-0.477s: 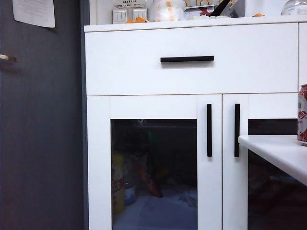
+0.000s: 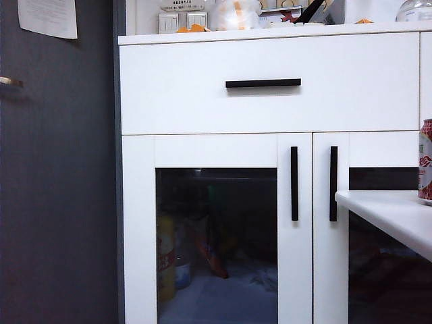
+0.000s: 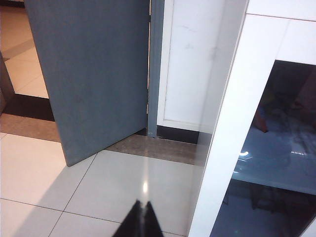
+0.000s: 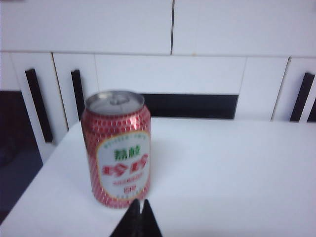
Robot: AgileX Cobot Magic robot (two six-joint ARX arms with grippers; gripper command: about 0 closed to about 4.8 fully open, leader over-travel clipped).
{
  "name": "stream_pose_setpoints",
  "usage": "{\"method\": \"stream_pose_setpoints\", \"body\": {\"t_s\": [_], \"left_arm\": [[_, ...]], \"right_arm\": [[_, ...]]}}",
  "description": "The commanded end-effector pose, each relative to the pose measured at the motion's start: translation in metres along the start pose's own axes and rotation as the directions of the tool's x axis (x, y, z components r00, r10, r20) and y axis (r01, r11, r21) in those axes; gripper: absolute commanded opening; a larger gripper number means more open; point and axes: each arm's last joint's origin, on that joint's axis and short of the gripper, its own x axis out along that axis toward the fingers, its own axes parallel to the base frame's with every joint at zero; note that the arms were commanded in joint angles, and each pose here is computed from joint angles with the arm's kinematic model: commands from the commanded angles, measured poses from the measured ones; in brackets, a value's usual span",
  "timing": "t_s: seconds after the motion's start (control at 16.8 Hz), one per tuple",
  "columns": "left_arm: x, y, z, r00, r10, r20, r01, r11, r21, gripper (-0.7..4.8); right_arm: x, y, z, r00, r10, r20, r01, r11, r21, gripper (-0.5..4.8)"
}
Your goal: Open the left door of the white cabinet, pick up a can of beverage from the table on the right, place it inside the cabinet, and finally close the cabinet door.
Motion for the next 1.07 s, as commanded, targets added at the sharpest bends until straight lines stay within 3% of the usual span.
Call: {"method": "stream_pose_setpoints", "body": {"t_s": [0.06,0.12,0.18,0.24,0.36,0.48,0.6,0.72,0.89,1.01,1.07], "left_arm": [[-0.003,-0.001,0.018,0.991,-0.049,0.126,0.061,0.993,-0.098,1.89],[-0.007,-0.002,0.03,0.977,-0.096,0.189,0.117,0.988,-0.102,4.12],[-0.01,-0.003,0.039,0.964,-0.123,0.235,0.149,0.985,-0.093,4.79],[-0.015,-0.004,0.053,0.943,-0.155,0.293,0.186,0.979,-0.08,4.79],[-0.032,-0.004,0.085,0.901,-0.191,0.39,0.228,0.972,-0.05,4.79],[-0.043,-0.005,0.112,0.868,-0.239,0.435,0.284,0.958,-0.042,4.79],[-0.04,-0.007,0.137,0.852,-0.308,0.424,0.365,0.929,-0.058,4.79],[-0.018,-0.01,0.174,0.823,-0.382,0.421,0.457,0.885,-0.091,4.79],[0.014,-0.019,0.203,0.78,-0.468,0.415,0.564,0.813,-0.144,4.79],[0.041,-0.035,0.21,0.77,-0.518,0.373,0.604,0.779,-0.165,4.79],[0.059,-0.052,0.212,0.744,-0.569,0.35,0.648,0.742,-0.172,4.79]], "right_arm": [[-0.002,0.001,0.012,0.998,0.036,0.047,-0.036,0.999,0.005,-0.06],[-0.006,0.002,0.024,0.997,0.054,0.063,-0.054,0.998,0.011,-0.02],[-0.01,0.003,0.037,0.995,0.074,0.073,-0.074,0.997,0.004,0.51],[-0.018,0.004,0.056,0.991,0.088,0.096,-0.087,0.996,-0.021,1.76],[-0.036,0.006,0.097,0.975,0.09,0.204,-0.072,0.993,-0.093,2.58],[-0.051,0.007,0.123,0.951,0.093,0.296,-0.063,0.992,-0.109,2.58],[-0.061,0.008,0.143,0.938,0.112,0.329,-0.077,0.99,-0.119,2.57],[-0.063,0.008,0.169,0.949,0.098,0.299,-0.065,0.991,-0.117,2.57],[-0.055,0.01,0.195,0.956,0.14,0.256,-0.114,0.987,-0.113,2.57],[-0.046,0.012,0.215,0.949,0.213,0.234,-0.196,0.976,-0.096,2.82],[-0.04,0.013,0.229,0.938,0.264,0.226,-0.251,0.964,-0.083,3.17]]}}
